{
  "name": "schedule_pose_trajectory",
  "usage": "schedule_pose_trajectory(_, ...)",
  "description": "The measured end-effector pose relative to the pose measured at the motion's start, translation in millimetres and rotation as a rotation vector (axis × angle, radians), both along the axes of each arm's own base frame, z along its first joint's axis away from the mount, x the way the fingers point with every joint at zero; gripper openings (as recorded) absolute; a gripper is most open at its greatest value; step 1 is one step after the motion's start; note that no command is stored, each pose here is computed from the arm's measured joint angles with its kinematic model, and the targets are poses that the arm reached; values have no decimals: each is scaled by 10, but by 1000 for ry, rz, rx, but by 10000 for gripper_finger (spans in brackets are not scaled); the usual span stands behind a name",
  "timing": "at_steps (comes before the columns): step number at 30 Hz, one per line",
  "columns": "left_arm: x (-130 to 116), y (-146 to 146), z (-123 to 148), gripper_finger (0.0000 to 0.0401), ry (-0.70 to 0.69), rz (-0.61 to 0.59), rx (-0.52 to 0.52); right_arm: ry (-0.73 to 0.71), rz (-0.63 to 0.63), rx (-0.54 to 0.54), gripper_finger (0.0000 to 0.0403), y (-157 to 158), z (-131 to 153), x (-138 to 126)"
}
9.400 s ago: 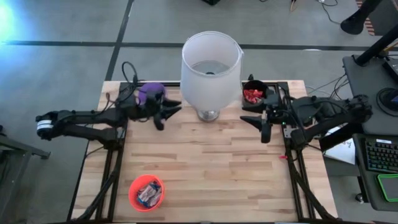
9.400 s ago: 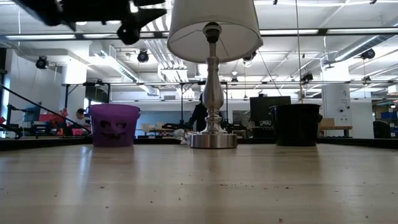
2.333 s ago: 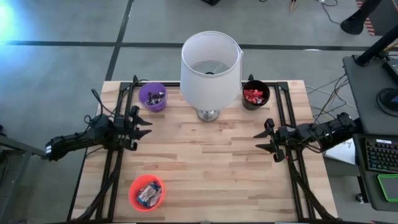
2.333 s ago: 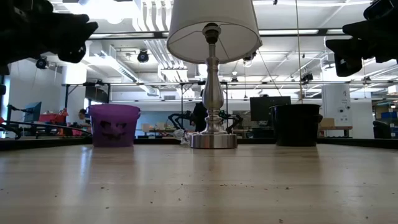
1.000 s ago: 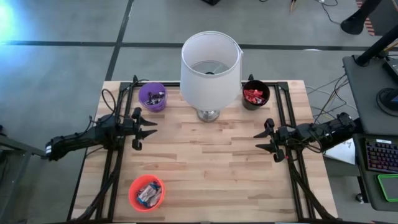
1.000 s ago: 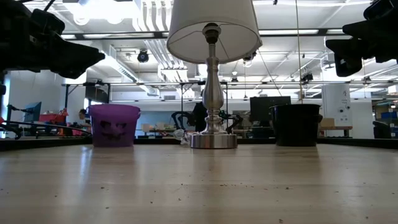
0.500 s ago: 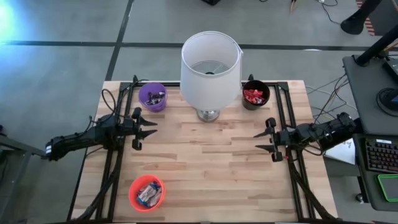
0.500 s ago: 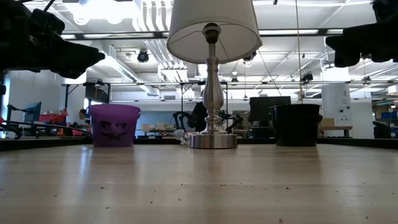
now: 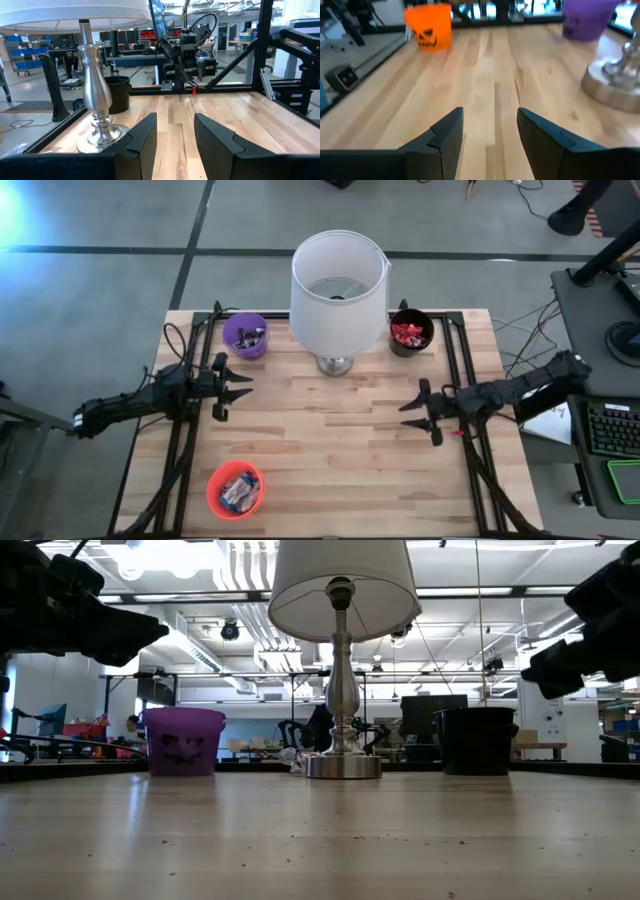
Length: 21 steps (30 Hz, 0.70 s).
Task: Organize candy in baskets
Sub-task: Return to Home Position
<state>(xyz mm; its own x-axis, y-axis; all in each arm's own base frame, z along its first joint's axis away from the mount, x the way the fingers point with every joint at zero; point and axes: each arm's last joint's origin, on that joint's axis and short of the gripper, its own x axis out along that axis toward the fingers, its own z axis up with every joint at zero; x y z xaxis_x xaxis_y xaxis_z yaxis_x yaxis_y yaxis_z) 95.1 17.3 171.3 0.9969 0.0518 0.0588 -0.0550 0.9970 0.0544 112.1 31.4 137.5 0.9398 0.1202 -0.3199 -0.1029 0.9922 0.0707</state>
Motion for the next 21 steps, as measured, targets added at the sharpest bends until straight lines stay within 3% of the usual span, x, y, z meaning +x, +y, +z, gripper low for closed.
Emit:
schedule_pose_trajectory(6, 0, 0, 0, 114, 0, 0, 0, 62, 0, -27, 178, 10, -68, 32)
schedule_pose_trajectory(18, 0, 0, 0, 114, 0, 0, 0, -119, 28, -39, 178, 22, 195, 58)
schedule_pose_trajectory(21, 0, 0, 0, 114, 0, 0, 0, -79, 35, -67, 178, 15, 283, 38)
